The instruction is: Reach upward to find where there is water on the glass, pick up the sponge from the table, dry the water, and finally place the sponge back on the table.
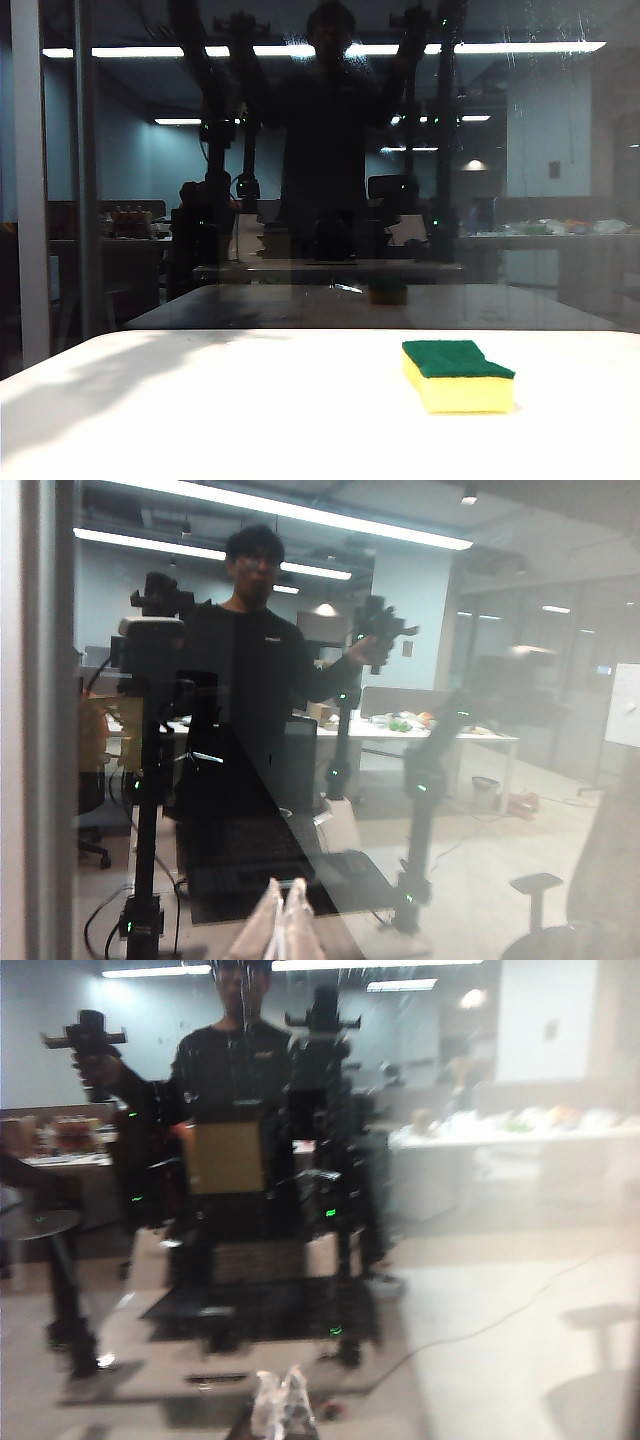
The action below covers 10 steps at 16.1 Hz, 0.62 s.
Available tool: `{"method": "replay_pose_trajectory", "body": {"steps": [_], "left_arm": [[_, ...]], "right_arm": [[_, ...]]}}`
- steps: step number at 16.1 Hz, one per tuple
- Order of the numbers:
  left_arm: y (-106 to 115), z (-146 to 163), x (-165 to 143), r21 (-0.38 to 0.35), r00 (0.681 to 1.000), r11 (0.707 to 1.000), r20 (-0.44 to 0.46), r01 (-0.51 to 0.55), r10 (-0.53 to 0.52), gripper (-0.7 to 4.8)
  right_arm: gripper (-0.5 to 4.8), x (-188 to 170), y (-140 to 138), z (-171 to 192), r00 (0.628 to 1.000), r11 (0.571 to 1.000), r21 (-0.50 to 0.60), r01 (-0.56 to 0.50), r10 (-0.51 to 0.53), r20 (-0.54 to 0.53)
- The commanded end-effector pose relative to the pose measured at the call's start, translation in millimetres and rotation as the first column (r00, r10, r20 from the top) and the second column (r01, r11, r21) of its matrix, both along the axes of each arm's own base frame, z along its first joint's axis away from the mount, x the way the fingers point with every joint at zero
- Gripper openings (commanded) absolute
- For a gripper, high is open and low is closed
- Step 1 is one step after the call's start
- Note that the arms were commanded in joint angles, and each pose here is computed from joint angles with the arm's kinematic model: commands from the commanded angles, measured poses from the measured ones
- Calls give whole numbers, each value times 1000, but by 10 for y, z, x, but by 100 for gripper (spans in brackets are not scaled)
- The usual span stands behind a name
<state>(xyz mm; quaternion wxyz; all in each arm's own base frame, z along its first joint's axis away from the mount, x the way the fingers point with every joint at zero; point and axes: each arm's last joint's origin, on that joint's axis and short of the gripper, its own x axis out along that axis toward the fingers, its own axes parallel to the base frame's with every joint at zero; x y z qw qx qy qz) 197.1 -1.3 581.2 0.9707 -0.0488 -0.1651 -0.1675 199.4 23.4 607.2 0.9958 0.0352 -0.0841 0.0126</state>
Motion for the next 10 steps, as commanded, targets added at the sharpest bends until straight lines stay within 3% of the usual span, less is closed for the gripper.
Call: {"method": "replay_pose_trajectory", "body": {"steps": [1, 4, 10], "left_arm": [[4, -12, 128, 1, 1000, 1000, -17, 6, -6, -6], [8, -50, 182, 9, 999, 1000, -46, 0, 0, -6], [5, -14, 168, 12, 1000, 1000, -5, 4, -4, -5]], "right_arm": [[-2, 151, -24, -24, 1000, 998, 52, -25, 25, -15], [-2, 222, -51, -66, 999, 998, 50, -23, 25, -44], [-2, 210, -121, -59, 999, 999, 48, 3, -1, -41]]}}
